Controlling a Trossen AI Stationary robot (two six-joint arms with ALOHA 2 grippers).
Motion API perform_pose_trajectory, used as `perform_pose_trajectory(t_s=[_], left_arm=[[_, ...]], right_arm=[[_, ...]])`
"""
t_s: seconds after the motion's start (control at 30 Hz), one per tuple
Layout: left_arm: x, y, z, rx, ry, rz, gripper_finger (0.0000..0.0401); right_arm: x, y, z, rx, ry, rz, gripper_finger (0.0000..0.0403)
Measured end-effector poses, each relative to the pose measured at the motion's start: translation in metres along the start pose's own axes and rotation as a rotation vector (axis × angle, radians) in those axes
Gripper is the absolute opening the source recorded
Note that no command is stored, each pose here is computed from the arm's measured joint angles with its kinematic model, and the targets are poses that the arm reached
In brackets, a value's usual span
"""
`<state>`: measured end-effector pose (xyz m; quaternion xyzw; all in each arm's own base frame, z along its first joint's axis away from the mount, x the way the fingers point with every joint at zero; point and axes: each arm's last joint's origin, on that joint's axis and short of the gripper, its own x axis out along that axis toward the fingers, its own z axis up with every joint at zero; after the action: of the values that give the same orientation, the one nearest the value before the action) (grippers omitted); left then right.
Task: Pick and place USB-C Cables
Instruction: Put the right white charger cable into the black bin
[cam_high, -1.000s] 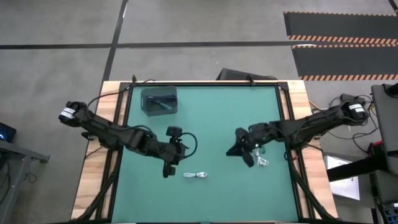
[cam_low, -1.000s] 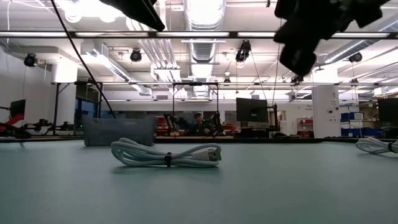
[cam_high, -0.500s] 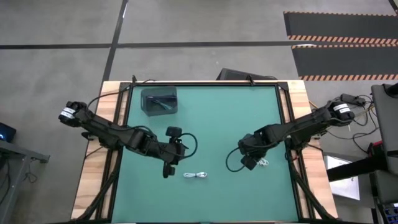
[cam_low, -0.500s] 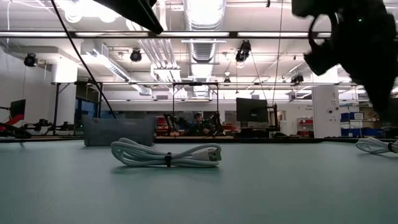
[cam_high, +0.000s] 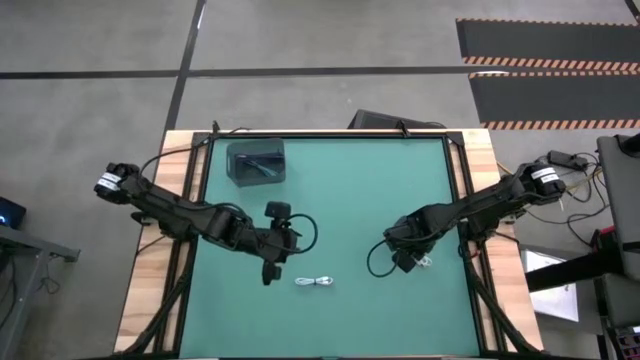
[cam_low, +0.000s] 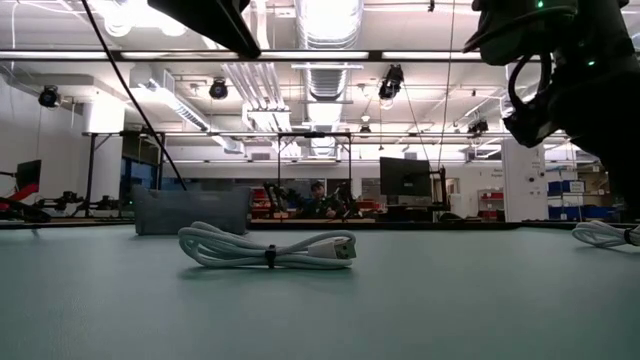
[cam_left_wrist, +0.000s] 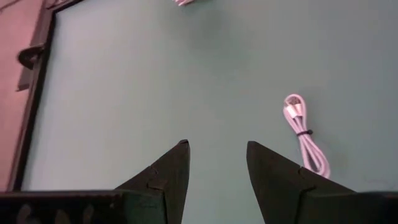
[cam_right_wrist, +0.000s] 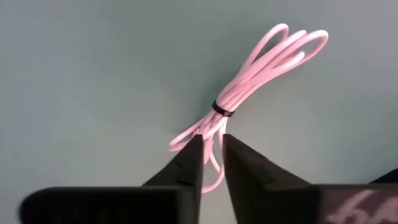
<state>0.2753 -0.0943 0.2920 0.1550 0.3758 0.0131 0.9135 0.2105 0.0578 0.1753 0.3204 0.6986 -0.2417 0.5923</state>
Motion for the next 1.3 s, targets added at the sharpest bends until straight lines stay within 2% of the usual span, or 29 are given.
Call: perform_pose_trajectory(t_s=[0.27, 0.4, 0.5, 0.73, 0.9, 1.3], left_arm=[[0.000, 0.001, -0.001, 0.002, 0.004, 0.027, 0.0144], [0.000, 0.001, -0.001, 0.002, 0.004, 0.026, 0.0144], [0.000, 0.001, -0.001, 0.002, 0.004, 0.026, 0.0144], [0.000, 0.001, 0.000, 0.007, 0.003, 0.028, 0.0144], [0.000, 0.001, 0.000, 0.010, 0.003, 0.028, 0.0144], [0.000, 0.001, 0.000, 0.007, -0.004, 0.029, 0.0144]], right_arm=[[0.004, -0.002, 0.002, 0.047, -0.052, -0.029, 0.0159], [0.011, -0.007, 0.001, 0.069, -0.049, -0.055, 0.0184], [0.016, -0.009, 0.001, 0.070, -0.062, -0.047, 0.0186], [0.026, -0.006, 0.004, 0.069, -0.102, 0.025, 0.0168], [0.034, -0.012, 0.003, 0.093, -0.095, 0.014, 0.0143], [0.035, -0.012, 0.004, 0.051, -0.118, 0.016, 0.0029]])
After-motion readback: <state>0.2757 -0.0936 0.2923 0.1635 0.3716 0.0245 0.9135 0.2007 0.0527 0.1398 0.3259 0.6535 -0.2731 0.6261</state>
